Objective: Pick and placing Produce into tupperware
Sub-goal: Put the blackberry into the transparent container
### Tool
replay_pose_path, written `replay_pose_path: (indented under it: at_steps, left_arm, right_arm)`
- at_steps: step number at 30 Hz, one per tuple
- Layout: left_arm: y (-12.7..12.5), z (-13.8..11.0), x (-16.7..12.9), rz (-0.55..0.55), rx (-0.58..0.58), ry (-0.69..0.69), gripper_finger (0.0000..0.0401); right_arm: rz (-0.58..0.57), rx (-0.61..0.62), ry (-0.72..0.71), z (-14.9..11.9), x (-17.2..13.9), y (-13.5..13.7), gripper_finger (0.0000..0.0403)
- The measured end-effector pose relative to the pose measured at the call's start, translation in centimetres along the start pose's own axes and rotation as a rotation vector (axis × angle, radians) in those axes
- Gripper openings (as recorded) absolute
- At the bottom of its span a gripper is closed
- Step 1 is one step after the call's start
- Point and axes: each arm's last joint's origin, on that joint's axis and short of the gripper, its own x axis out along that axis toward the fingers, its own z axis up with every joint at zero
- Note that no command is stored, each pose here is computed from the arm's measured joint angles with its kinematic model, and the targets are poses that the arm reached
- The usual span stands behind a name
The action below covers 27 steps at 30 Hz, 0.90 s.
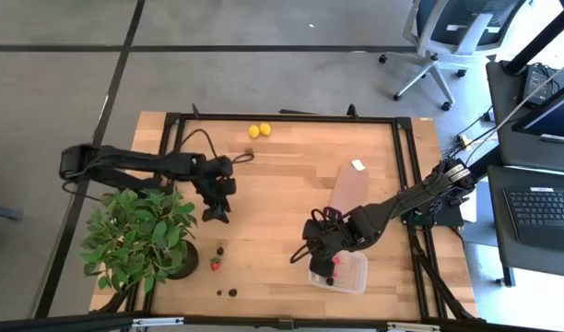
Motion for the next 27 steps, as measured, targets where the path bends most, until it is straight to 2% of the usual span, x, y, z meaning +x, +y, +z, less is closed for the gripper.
replay_pose_path:
  at_steps: [2, 8, 13, 19, 27]
  left_arm:
    - [-0.7, 0.0, 0.5, -0.006, 0.045, 0.001, 0.0245]
    - [-2.3, -0.5, 1.7, 0.104, 0.103, 0.026, 0.0245]
    - [-2.7, -0.7, 3.0, 0.026, 0.049, 0.086, 0.0245]
    - [-2.7, -1.1, 5.5, 0.055, 0.075, 0.159, 0.0245]
    - [-3.2, -1.7, 7.9, -0.059, 0.093, 0.259, 0.0245]
  right_arm:
    - [0.006, 0.002, -0.007, 0.1, 0.0, 0.1, 0.0184]
    - [0.021, 0.007, -0.025, 0.2, 0.0, 0.2, 0.0184]
    - [0.036, 0.01, -0.043, 0.4, 0.0, 0.3, 0.0184]
    - [0.054, 0.017, -0.064, 0.6, 0.0, 0.5, 0.0184]
    - [0.056, 0.019, -0.067, 0.7, 0.0, 0.5, 0.0184]
